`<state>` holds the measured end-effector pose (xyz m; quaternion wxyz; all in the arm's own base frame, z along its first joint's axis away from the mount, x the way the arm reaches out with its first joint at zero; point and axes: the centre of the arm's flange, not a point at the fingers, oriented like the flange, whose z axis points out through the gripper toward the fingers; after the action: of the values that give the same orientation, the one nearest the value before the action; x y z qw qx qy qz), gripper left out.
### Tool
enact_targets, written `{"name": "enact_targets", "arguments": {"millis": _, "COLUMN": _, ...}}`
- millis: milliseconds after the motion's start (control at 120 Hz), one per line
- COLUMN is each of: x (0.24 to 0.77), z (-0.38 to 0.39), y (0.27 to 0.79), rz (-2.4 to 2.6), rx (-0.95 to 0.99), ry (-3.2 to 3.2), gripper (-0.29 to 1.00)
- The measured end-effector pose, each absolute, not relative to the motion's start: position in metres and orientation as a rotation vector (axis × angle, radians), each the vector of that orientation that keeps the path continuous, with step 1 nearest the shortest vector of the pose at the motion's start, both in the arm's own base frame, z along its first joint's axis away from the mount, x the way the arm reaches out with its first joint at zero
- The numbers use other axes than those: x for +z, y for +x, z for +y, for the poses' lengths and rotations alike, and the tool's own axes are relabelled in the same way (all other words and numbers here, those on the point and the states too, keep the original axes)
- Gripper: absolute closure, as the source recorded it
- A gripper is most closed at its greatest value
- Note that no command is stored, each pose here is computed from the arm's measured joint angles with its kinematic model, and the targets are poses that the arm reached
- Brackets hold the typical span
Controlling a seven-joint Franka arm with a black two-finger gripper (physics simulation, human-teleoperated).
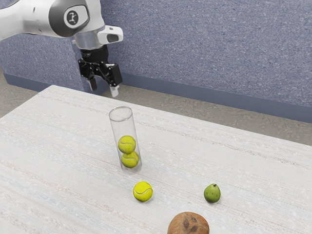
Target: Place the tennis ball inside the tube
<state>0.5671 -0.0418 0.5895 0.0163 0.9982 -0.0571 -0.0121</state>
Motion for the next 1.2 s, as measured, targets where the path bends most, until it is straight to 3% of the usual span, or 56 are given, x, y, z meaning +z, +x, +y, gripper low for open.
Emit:
{"name": "enact_targets", "arguments": {"millis": 300, "x": 0.591, "z": -0.055, "y": 0.565, "rz": -0.217, "rx": -0.037, "ry": 3.102, "gripper": 0.00}}
{"name": "enact_targets", "arguments": {"millis": 433, "x": 0.597, "z": -0.058, "y": 0.533, "rz": -0.231, "rx": -0.023, "ry": 3.086, "gripper": 0.00}}
{"name": "enact_targets", "arguments": {"millis": 758, "x": 0.495, "z": -0.099, "y": 0.492, "rz": -0.306, "rx": -0.139, "ry": 3.054, "gripper": 0.00}}
{"name": "enact_targets", "arguments": {"millis": 1200, "x": 0.377, "z": -0.118, "y": 0.492, "rz": -0.294, "rx": -0.157, "ry": 3.056, "gripper": 0.00}}
